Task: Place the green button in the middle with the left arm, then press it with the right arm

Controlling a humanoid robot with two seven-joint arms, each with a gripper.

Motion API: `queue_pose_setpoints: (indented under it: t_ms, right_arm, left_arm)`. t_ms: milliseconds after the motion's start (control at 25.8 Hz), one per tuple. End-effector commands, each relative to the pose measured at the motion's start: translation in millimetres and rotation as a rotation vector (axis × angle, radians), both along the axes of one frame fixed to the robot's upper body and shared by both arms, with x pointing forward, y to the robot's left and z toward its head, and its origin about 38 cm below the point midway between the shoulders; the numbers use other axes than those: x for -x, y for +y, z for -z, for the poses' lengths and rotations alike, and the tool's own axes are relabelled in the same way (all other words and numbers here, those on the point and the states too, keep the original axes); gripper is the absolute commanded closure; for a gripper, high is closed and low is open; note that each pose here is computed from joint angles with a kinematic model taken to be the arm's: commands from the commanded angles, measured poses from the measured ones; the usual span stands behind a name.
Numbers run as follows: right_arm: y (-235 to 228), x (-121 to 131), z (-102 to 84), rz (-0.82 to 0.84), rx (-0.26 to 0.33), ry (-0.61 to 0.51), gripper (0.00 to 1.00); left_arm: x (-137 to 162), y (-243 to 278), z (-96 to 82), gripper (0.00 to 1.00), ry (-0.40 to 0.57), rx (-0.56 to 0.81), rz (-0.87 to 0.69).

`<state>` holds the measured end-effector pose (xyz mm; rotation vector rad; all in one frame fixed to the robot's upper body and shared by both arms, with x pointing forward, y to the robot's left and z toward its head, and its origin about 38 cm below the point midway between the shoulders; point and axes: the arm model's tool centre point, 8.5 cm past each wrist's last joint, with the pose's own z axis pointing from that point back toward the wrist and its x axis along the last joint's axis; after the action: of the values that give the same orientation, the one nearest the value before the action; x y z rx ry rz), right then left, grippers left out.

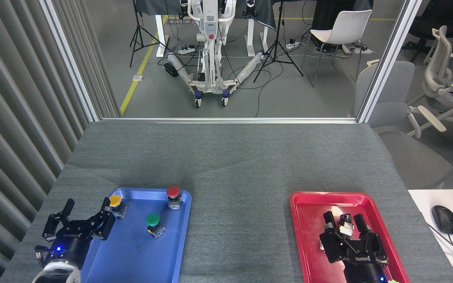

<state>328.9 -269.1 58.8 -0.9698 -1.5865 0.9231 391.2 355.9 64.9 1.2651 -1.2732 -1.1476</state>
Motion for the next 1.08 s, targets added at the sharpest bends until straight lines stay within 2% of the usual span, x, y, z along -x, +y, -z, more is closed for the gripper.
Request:
queue_pose_setpoints:
  t_ms: [0, 77, 116, 194, 310, 581, 775, 1046]
  right_arm:
    - [-3.8, -2.1, 8.4, 0.042, 0.126, 0.065, 0.0]
    - [-2.7, -3.8, 17.1, 0.082, 0.279, 0.139, 0.0]
    - [-1.9, -4.4, 20.8, 0.086, 0.323, 0.179, 0.0]
    - [-1.3, -14.9, 19.1, 0.052, 0.342, 0.255, 0.0]
    - [-0.8, -21.7, 16.6, 0.039, 0.354, 0.268, 0.0]
    - [6.4, -21.9, 12.1, 0.069, 0.318, 0.198, 0.01]
    - [5.4, -20.9, 8.5, 0.078, 0.316, 0.148, 0.0]
    - [3.0, -19.8, 8.3, 0.079, 0.324, 0.14, 0.0]
  left_arm:
    - [10.3, 7.9, 5.4, 0.0, -0.003, 0.01, -0.023]
    - [12.0, 8.4, 7.5, 0.0, -0.018, 0.011, -0.028]
    - [12.3, 6.4, 7.3, 0.0, -0.027, 0.015, -0.021]
    - [12.9, 3.4, 7.3, 0.0, -0.031, 0.018, -0.009]
    - [15.7, 2.2, 9.3, 0.0, -0.029, 0.012, -0.007]
    - [14.3, 4.9, 7.0, 0.0, -0.022, 0.003, 0.019]
    - [13.8, 5.6, 8.9, 0.0, -0.015, 0.006, 0.017]
    - [14.3, 3.5, 9.7, 0.0, -0.013, 0.007, 0.033]
